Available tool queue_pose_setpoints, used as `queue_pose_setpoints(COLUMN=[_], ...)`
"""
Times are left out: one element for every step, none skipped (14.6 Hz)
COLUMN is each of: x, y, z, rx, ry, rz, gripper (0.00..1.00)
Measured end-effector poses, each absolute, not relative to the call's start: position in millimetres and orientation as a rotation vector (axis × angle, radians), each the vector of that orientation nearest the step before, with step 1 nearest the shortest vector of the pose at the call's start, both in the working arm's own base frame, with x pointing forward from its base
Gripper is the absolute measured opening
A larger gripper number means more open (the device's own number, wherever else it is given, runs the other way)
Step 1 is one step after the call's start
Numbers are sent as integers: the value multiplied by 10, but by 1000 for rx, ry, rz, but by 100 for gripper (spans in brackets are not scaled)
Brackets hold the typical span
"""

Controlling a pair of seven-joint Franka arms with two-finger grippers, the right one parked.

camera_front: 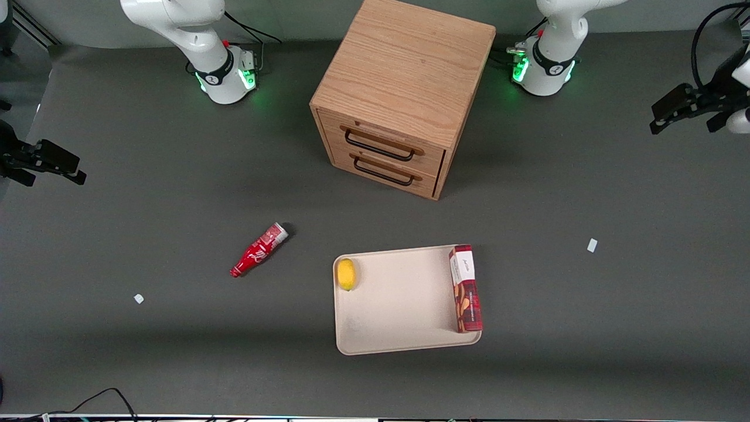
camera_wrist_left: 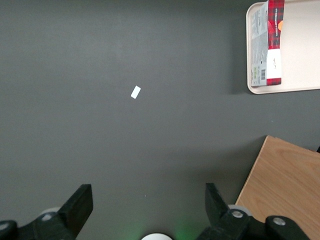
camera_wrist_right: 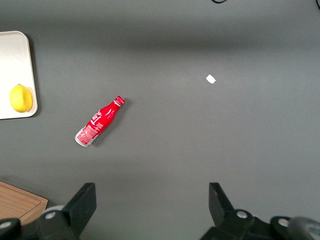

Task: Place red cookie box on tray

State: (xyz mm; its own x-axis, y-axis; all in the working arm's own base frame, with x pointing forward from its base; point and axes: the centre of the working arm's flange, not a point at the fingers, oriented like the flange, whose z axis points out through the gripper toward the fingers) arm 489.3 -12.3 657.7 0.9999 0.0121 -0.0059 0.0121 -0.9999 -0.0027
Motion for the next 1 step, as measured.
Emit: queue_pose_setpoints(x=[4879], y=[-126], z=[6605], rx=[-3139], ry=[-17], rz=[11], gripper=[100])
